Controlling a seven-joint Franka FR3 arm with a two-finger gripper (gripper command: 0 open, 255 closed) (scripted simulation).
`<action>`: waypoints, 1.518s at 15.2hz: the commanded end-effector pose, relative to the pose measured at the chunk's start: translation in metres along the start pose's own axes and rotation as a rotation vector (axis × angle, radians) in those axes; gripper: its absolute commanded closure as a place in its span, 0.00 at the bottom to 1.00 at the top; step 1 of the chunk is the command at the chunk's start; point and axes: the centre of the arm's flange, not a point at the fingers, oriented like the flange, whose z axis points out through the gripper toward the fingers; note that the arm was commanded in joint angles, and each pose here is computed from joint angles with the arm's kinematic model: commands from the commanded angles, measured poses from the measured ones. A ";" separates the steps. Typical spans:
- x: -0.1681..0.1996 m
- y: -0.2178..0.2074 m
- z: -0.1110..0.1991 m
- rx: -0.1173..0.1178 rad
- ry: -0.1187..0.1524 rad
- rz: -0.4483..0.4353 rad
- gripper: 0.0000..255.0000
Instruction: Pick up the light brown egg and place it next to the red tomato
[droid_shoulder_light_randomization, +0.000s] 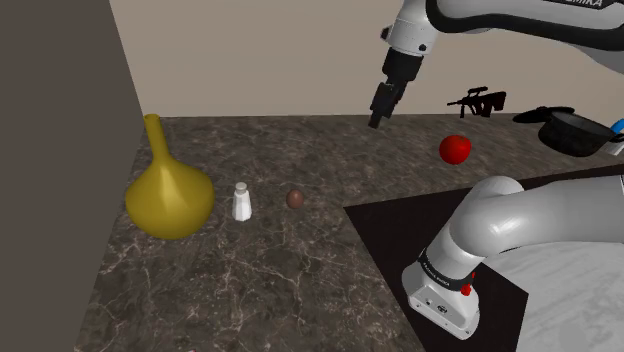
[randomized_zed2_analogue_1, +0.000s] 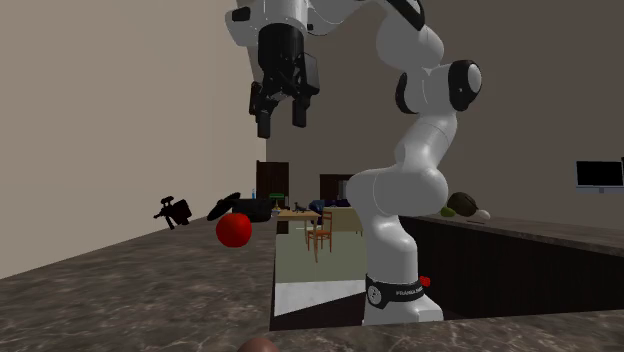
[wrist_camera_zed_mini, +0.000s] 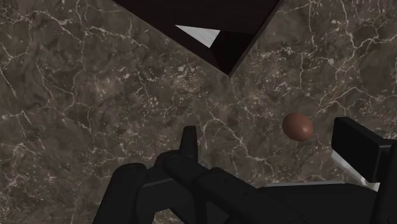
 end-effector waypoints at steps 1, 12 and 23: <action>0.000 0.000 0.000 0.000 0.000 0.000 0.00; 0.051 -0.049 0.119 0.076 0.050 0.021 0.00; 0.105 -0.101 0.224 0.148 0.096 0.041 0.00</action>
